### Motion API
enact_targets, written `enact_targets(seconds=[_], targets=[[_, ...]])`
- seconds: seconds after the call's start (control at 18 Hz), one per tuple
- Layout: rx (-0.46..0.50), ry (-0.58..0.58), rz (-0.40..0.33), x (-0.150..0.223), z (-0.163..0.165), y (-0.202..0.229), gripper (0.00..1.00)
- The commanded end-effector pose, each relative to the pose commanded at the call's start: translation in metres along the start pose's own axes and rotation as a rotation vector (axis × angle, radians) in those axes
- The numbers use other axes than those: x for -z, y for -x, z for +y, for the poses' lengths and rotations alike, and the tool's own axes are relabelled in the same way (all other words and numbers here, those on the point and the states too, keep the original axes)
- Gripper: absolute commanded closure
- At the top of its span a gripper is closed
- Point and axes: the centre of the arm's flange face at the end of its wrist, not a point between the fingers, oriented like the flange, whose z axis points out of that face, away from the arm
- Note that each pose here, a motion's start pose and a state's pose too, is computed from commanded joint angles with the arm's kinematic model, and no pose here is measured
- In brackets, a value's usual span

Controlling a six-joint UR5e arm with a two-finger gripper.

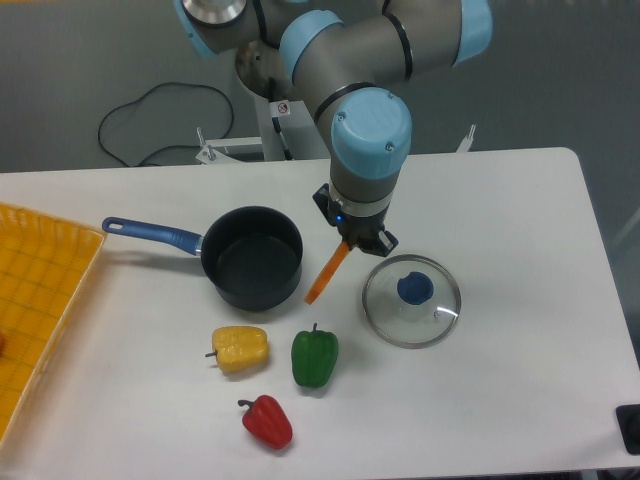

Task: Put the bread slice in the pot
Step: 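Carry the held yellow bread slice from beside the glass lid over the saucepan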

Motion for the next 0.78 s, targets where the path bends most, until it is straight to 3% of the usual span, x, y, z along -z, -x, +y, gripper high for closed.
enact_targets(seconds=[0.22,0.78], targets=[[0.014,-0.014,-0.024,-0.0005,0.0087,-0.0024,1.0],[0.006,0.004,-0.005,-0.0098,0.0066,-0.0069,1.0]])
